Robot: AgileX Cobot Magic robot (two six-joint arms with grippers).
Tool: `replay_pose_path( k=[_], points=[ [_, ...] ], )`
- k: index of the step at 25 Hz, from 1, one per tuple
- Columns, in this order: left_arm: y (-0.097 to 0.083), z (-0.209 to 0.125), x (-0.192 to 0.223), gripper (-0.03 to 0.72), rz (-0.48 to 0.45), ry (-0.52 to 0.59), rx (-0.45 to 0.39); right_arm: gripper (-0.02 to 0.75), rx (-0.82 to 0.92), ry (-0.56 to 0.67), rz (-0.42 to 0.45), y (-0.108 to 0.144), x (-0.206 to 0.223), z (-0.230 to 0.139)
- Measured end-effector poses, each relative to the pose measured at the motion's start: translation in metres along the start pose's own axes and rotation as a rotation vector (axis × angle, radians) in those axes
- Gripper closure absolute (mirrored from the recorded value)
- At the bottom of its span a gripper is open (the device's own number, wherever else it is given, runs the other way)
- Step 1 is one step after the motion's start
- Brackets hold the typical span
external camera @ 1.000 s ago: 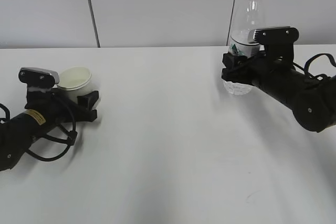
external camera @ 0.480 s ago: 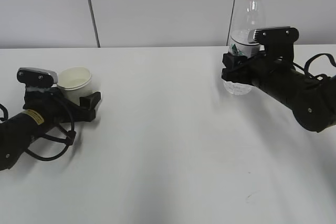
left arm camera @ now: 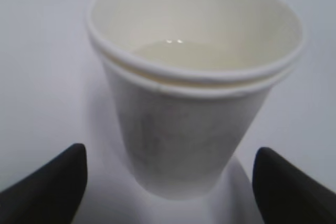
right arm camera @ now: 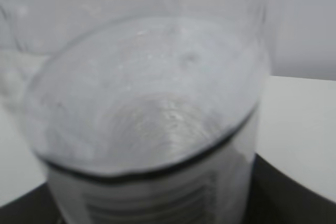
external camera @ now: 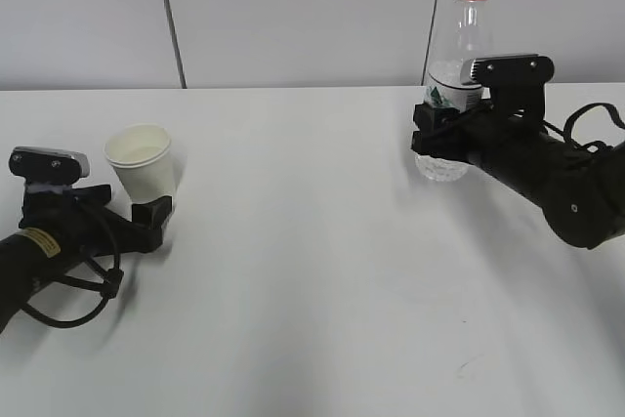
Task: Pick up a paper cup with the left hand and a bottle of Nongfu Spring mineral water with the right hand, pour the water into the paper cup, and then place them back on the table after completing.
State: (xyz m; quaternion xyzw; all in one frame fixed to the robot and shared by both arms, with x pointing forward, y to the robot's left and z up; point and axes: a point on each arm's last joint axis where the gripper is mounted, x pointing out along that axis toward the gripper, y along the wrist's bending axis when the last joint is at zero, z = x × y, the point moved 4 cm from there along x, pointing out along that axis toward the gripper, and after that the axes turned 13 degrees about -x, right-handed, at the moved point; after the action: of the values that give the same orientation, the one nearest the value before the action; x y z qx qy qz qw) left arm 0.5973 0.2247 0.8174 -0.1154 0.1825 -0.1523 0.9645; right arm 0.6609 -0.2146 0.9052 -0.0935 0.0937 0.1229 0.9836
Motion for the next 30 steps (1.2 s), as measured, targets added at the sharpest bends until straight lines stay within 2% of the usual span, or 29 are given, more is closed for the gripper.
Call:
replay_pose_path(
  k=[15, 19, 30],
  points=[
    [-0.013, 0.032, -0.042, 0.1, 0.011, -0.063, 0.024, 0.327, 0.0, 0.054, 0.017, 0.006, 0.006, -0.028],
    [-0.013, 0.029, -0.049, 0.1, 0.019, -0.052, 0.021, 0.327, 0.004, 0.069, 0.021, 0.008, 0.008, -0.039],
    [-0.013, 0.027, -0.05, 0.102, 0.023, -0.046, 0.019, 0.327, 0.005, 0.062, 0.022, 0.008, 0.008, -0.039]
  ],
)
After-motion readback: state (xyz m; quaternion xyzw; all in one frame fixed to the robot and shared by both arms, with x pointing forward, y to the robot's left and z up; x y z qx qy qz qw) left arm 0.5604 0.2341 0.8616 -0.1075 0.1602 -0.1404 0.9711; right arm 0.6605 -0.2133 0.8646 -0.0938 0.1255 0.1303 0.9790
